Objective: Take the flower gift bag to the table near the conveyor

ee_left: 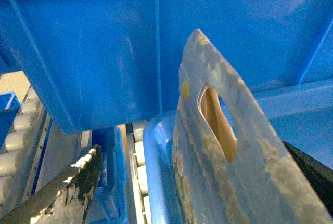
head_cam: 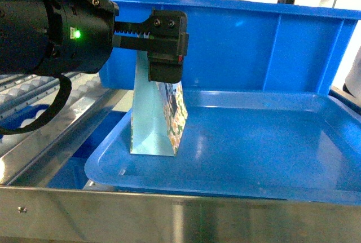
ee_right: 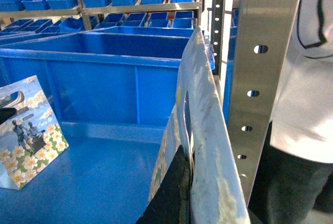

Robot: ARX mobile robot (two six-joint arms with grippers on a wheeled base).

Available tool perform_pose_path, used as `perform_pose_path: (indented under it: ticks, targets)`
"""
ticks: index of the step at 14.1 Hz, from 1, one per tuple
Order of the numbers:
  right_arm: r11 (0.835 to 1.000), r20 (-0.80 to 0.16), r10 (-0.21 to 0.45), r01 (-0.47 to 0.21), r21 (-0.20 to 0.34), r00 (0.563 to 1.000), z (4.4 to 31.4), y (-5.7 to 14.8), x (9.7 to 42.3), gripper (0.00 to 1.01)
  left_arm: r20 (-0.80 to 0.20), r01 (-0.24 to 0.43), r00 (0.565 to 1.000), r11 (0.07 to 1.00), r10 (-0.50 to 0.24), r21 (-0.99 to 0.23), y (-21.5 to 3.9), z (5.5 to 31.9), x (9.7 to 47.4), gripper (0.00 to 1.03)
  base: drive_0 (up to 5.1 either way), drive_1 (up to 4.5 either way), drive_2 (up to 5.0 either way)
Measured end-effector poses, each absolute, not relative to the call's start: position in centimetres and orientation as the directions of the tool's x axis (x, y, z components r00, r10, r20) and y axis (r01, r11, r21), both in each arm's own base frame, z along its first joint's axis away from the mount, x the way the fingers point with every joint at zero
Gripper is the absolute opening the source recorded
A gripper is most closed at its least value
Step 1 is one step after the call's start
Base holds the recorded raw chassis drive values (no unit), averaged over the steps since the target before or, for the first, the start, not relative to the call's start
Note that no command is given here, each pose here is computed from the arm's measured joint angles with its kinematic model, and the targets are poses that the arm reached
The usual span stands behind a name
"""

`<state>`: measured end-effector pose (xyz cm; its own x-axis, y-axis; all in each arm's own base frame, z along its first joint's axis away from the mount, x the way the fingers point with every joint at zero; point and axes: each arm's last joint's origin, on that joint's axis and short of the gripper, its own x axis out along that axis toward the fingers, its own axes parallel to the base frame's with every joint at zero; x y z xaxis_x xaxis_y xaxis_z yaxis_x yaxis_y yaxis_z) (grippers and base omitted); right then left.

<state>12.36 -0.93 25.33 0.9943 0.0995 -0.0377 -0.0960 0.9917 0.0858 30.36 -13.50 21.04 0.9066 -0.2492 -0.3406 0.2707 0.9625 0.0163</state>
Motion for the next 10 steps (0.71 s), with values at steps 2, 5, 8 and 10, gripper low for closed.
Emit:
perform_pose_path:
  ticks: [2, 5, 8, 10]
  targets:
    - [0.992, -0.038, 0.099, -0.096, 0.086, 0.994, 25.3, -0.9, 12.4, 0.02, -0.345, 0.273, 0.905, 0.962, -0.250, 0.019, -13.9, 20.8, 30.8, 0.98, 0.0, 0.00, 0.0]
    - [0.992, -0.036, 0.099, -0.096, 0.086, 0.994, 25.4, -0.9, 12.4, 0.02, -0.366, 0.289, 0.892, 0.957, -0.264, 0.015, -14.9, 20.4, 31.5, 0.96, 0.0, 0.00, 0.0]
    - [0.992, -0.038, 0.099, -0.096, 0.086, 0.994, 25.3, -0.9, 12.4, 0.02, -0.357, 0.285, 0.897, 0.958, -0.262, 0.014, -14.9, 20.2, 31.7, 0.46, 0.0, 0.00, 0.0]
    - [0.992, -0.038, 0.099, -0.096, 0.086, 0.994, 25.3, -0.9, 12.4, 0.02, -0.356, 0.278, 0.899, 0.961, -0.254, 0.015, -14.6, 20.0, 31.6, 0.25, 0.0, 0.00, 0.0]
